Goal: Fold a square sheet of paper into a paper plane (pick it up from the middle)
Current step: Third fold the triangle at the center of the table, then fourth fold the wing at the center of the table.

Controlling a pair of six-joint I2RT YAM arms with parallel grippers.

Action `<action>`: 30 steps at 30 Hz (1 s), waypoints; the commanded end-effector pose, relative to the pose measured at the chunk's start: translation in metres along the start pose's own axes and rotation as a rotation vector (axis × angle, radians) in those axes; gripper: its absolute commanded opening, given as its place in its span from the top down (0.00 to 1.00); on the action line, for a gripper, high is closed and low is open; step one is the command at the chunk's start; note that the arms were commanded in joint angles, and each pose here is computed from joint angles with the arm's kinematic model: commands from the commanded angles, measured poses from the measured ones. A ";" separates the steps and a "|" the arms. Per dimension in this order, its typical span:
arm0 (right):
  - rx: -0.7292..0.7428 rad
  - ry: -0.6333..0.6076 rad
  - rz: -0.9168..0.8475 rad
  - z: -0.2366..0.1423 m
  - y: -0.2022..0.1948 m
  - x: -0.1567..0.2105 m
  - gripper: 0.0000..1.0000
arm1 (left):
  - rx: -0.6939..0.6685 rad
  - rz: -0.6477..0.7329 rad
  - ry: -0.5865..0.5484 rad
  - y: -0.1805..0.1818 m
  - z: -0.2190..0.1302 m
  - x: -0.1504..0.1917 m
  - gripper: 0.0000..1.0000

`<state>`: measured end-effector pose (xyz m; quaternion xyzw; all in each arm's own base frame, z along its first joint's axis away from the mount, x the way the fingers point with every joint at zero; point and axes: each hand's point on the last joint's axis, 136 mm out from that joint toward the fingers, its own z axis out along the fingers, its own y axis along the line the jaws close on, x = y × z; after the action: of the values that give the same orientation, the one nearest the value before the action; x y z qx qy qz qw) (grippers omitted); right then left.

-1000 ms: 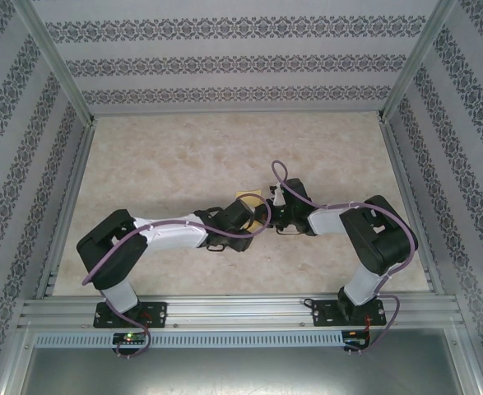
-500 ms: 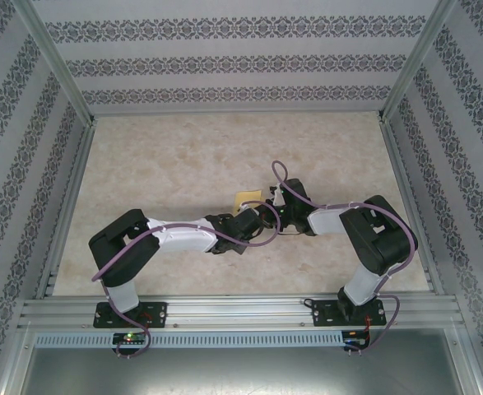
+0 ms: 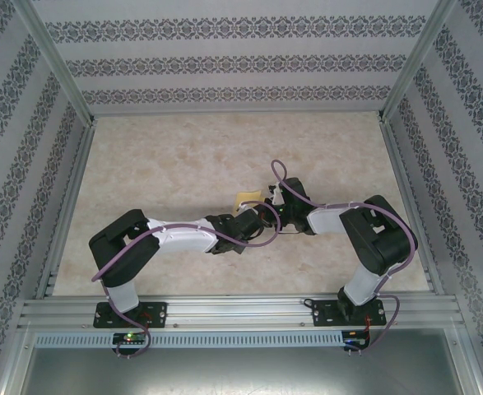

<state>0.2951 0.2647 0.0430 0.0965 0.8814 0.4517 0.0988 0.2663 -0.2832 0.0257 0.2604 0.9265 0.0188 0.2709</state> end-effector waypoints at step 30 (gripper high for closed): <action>0.048 -0.150 -0.170 -0.072 0.024 -0.007 0.51 | 0.414 -0.412 -0.069 0.007 -0.003 0.008 1.00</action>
<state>0.2945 0.2298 0.1228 0.0631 0.8689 0.4419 0.2138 0.2673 -0.2591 0.0194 0.1285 0.9434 -0.1695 0.2544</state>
